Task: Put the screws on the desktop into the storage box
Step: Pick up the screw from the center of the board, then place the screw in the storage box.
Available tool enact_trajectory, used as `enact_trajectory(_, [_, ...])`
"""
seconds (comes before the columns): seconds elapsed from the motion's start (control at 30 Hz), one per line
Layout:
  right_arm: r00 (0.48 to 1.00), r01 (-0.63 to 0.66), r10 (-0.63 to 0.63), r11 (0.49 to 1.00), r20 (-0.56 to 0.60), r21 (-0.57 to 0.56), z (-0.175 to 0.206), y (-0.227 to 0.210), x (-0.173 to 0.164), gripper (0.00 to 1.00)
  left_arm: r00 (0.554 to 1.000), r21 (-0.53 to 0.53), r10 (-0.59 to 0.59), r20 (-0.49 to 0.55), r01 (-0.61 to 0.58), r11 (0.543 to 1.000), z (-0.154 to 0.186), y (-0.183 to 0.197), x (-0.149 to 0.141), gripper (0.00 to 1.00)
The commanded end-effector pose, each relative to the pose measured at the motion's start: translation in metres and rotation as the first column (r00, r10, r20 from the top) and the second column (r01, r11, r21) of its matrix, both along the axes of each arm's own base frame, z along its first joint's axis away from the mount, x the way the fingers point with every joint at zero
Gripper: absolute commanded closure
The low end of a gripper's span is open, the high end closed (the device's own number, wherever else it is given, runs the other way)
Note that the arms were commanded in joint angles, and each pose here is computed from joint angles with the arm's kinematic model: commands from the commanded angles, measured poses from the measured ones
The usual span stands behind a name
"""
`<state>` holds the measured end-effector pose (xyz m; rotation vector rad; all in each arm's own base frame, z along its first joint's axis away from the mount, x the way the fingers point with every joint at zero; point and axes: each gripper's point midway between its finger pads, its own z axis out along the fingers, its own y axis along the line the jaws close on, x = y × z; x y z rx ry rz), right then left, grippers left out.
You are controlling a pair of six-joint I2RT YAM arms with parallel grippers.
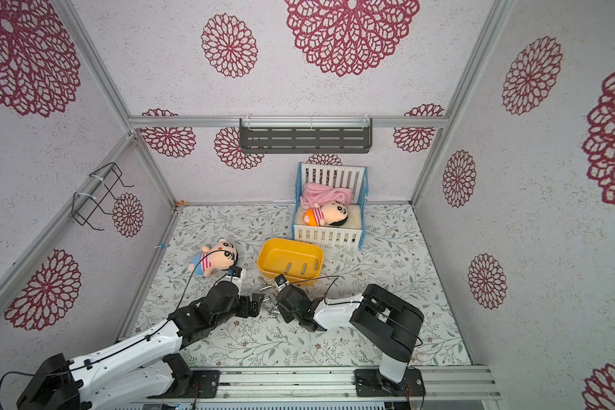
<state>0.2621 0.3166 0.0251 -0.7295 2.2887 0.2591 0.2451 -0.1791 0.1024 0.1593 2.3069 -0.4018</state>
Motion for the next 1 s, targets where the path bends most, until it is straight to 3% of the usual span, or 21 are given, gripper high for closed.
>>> enact_trajectory(0.0, [0.999, 0.012, -0.014, 0.999, 0.04, 0.05, 0.019, 0.002, 0.006, 0.89, 1.0, -0.014, 0.01, 0.014, -0.01, 1.0, 0.01, -0.003, 0.005, 0.03])
enact_trajectory(0.47, [0.988, 0.017, -0.052, 0.974, 0.147, 0.226, 0.101, -0.009, 0.004, 0.92, 0.999, 0.002, 0.024, 0.034, -0.024, 1.0, 0.015, 0.002, 0.007, 0.03])
enact_trajectory(0.67, [0.983, 0.103, -0.14, 0.956, 0.118, 0.274, 0.125, -0.02, 0.052, 0.92, 0.999, -0.009, 0.018, 0.042, -0.017, 1.0, 0.017, 0.001, 0.005, 0.03])
enact_trajectory(0.83, [0.969, 0.198, -0.227, 0.949, 0.096, 0.247, 0.115, -0.04, 0.098, 0.92, 0.999, -0.002, 0.005, 0.04, -0.005, 1.0, 0.016, 0.0, 0.005, 0.03])
enact_trajectory(0.97, [0.963, 0.214, -0.245, 0.948, 0.112, 0.235, 0.112, -0.049, 0.112, 0.9, 0.999, -0.011, 0.009, 0.047, -0.008, 1.0, 0.014, -0.003, 0.007, 0.02])
